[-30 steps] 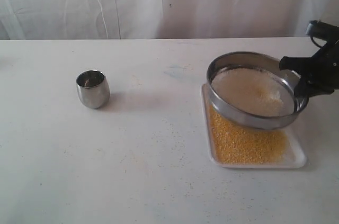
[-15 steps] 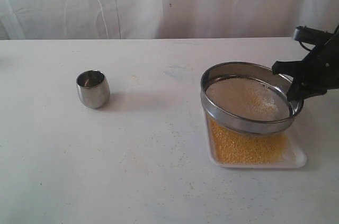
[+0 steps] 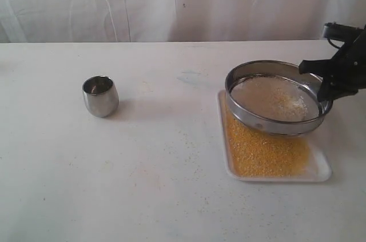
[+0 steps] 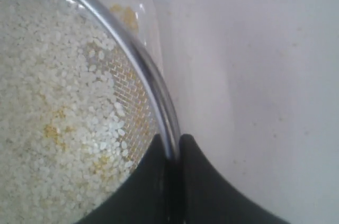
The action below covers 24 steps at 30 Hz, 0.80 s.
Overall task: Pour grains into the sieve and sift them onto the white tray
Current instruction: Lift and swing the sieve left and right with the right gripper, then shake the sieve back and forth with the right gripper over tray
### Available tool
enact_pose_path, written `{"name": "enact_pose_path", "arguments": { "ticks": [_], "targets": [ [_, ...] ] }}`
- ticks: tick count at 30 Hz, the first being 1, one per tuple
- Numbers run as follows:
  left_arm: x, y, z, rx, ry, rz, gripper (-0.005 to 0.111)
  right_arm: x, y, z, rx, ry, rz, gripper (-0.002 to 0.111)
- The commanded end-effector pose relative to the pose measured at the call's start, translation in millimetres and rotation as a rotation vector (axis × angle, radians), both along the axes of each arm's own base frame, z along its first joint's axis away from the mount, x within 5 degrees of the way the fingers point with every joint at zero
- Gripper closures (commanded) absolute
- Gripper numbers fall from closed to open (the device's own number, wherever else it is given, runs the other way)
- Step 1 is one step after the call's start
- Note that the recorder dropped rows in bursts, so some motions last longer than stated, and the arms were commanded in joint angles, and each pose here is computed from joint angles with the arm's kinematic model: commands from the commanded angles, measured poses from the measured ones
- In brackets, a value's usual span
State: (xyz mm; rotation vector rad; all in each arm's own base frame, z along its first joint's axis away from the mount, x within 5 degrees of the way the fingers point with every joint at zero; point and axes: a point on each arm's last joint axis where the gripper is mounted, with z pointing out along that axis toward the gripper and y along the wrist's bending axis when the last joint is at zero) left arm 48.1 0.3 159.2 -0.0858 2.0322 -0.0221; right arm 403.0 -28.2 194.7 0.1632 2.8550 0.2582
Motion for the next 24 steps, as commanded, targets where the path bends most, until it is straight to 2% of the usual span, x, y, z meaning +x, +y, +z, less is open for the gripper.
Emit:
{"name": "enact_pose_path", "arguments": {
  "ticks": [1, 5, 7, 9, 10, 15, 20, 24],
  "targets": [
    [-1.5, -0.8, -3.9, -0.009, 0.032, -0.007, 0.107, -18.2, 4.6, 0.8, 0.022, 0.108, 0.046, 0.108],
    [-1.5, -0.8, -3.9, -0.009, 0.032, -0.007, 0.107, -1.8, -3.2, 4.9, -0.053, -0.092, -0.017, 0.108],
    [-1.5, -0.8, -3.9, -0.009, 0.032, -0.007, 0.107, 1.5, -6.7, 4.3, -0.04, -0.052, -0.037, 0.108],
    [-1.5, -0.8, -3.9, -0.009, 0.032, -0.007, 0.107, -9.5, -4.3, -2.2, -0.028, 0.054, 0.009, 0.108],
    [-1.5, -0.8, -3.9, -0.009, 0.032, -0.007, 0.107, -14.8, -2.8, -2.0, -0.028, 0.053, 0.014, 0.108],
    [-1.5, -0.8, -3.9, -0.009, 0.032, -0.007, 0.107, -10.2, -4.0, -0.6, -0.073, -0.158, -0.036, 0.108],
    [-1.5, -0.8, -3.9, -0.009, 0.032, -0.007, 0.107, -19.1, -3.5, -0.7, -0.059, -0.097, -0.026, 0.108],
    [-1.5, -0.8, -3.9, -0.009, 0.032, -0.007, 0.107, -35.9, 4.2, 8.0, -0.045, -0.204, -0.068, 0.108]
  ]
}}
